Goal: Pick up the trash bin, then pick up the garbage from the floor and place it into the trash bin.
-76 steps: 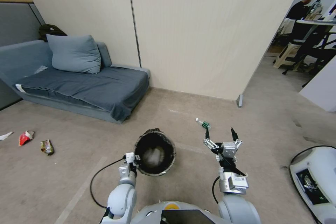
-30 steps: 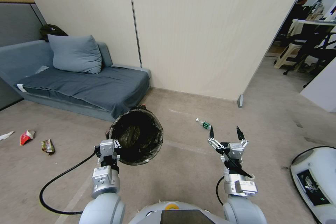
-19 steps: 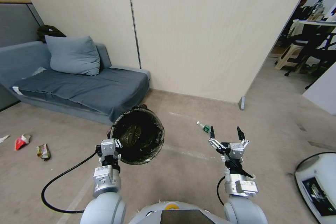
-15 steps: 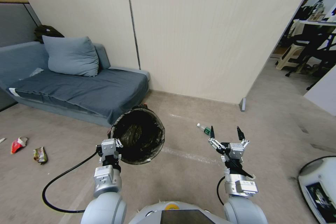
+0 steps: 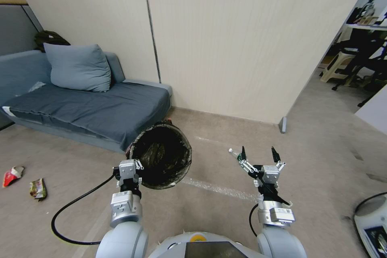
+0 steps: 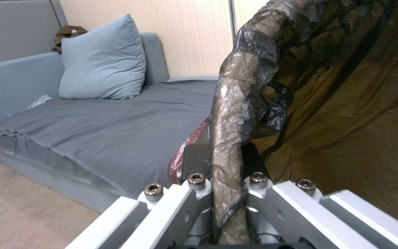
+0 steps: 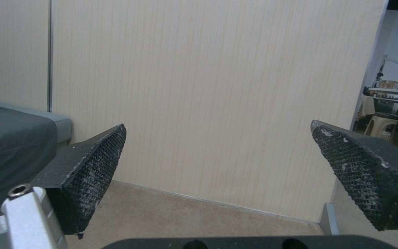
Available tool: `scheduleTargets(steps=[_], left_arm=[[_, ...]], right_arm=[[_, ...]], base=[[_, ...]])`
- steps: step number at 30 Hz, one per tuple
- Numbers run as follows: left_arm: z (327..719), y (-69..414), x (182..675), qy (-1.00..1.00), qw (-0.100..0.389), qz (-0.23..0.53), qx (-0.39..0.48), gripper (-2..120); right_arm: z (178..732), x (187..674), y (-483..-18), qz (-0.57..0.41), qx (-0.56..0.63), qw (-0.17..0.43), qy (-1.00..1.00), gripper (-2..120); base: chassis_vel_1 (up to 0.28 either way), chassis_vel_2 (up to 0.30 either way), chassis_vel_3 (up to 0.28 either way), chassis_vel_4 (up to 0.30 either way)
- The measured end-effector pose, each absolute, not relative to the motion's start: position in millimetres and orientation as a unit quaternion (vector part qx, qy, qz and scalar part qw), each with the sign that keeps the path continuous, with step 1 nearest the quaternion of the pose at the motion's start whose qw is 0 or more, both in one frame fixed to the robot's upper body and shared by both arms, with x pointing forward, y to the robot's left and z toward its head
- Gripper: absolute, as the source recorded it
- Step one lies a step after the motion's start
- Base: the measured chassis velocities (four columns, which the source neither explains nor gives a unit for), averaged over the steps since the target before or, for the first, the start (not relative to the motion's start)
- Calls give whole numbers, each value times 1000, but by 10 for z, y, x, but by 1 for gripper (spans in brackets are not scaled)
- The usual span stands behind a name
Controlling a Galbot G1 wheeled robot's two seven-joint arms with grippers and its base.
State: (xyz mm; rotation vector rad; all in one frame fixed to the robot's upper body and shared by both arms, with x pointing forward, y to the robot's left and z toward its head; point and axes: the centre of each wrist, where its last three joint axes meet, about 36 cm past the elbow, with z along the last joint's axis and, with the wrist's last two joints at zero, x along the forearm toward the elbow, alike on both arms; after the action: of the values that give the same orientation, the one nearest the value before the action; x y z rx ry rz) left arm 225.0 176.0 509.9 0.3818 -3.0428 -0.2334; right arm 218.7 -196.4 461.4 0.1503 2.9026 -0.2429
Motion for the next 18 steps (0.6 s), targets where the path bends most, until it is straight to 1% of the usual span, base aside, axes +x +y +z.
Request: scheduleTargets(steps=[3, 18], left_arm=[[5091, 1769, 2241, -988, 35, -77, 126, 0], [5088, 1704, 2217, -990, 31, -71, 120, 0]], right_arm=[[4588, 2191, -1954, -82, 41, 117, 989, 100], [4487, 2261, -1998, -95, 30, 122, 988, 100]], base=[[-43, 52, 51, -51], [0, 0, 0, 0]])
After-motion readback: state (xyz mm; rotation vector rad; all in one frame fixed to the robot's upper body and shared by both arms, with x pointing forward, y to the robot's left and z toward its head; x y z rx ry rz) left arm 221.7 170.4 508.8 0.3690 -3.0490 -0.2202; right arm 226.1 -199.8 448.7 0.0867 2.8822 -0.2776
